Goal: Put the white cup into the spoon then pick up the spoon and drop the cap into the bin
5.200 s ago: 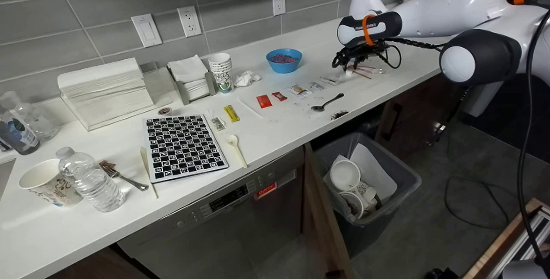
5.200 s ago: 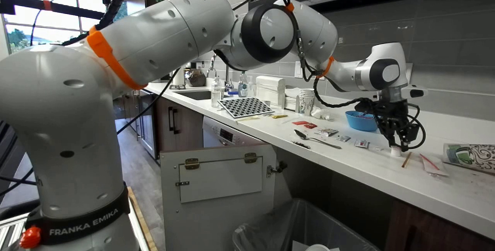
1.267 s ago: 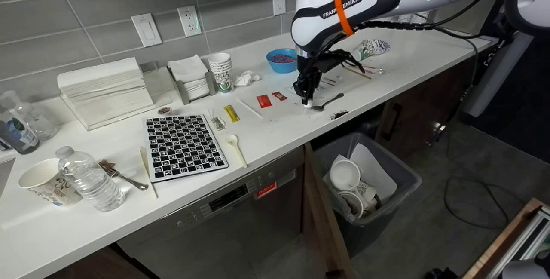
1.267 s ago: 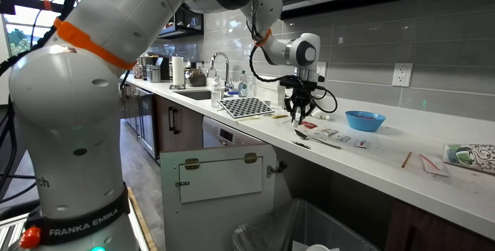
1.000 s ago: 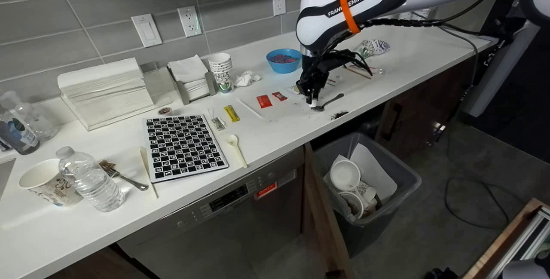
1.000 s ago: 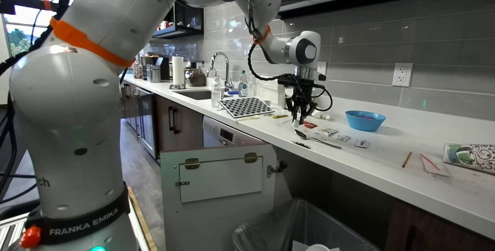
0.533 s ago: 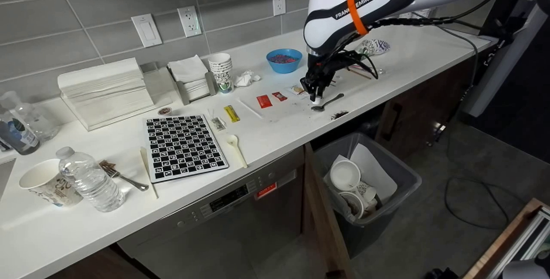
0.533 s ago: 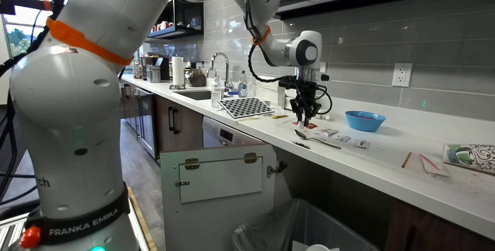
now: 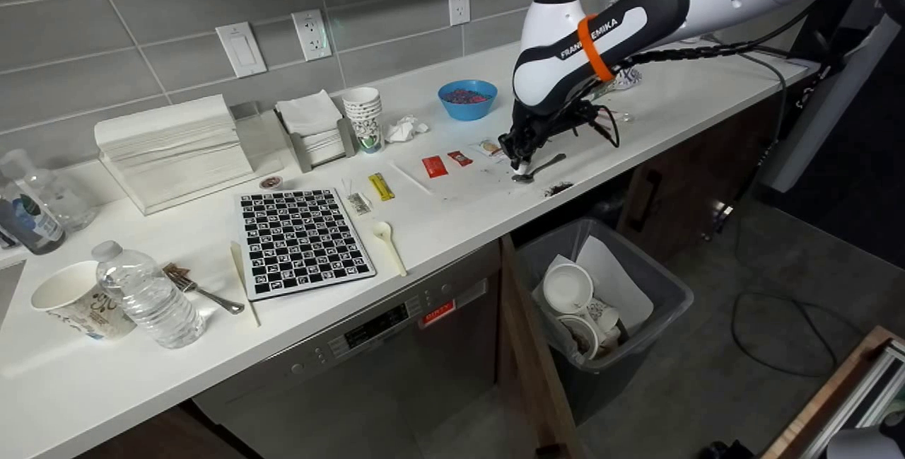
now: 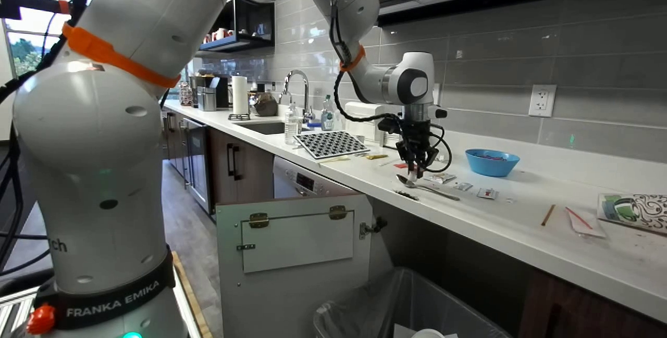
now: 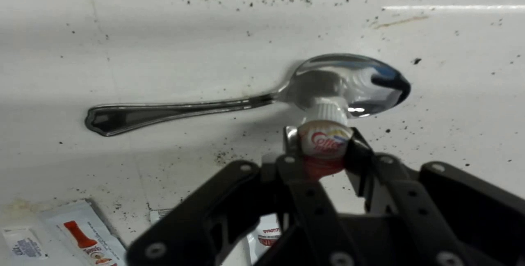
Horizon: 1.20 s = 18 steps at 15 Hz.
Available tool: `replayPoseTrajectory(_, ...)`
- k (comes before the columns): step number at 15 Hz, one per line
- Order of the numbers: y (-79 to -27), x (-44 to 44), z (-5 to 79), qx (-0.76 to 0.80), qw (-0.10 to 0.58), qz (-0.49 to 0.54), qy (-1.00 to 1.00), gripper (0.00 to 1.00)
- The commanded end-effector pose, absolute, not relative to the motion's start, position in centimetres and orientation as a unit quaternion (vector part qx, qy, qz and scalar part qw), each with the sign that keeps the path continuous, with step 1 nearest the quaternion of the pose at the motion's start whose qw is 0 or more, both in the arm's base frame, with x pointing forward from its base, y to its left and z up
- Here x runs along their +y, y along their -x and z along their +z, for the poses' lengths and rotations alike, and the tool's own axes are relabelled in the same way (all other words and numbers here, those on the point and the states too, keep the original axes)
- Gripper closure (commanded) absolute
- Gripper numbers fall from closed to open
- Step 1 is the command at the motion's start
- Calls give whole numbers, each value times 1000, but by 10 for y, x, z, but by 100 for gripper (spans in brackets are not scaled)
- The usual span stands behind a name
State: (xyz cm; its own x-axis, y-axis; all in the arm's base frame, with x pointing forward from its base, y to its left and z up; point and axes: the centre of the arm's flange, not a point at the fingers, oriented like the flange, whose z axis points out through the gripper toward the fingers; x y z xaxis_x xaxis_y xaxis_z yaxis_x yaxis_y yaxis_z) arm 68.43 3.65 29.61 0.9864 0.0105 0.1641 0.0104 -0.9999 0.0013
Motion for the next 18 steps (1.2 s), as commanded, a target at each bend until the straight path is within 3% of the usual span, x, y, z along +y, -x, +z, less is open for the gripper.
replayPoseTrajectory(1, -667, 36, 289, -9, -16, 100, -995, 92)
replayPoseTrajectory(18, -636, 37, 295, -35, -35, 75, -996, 92)
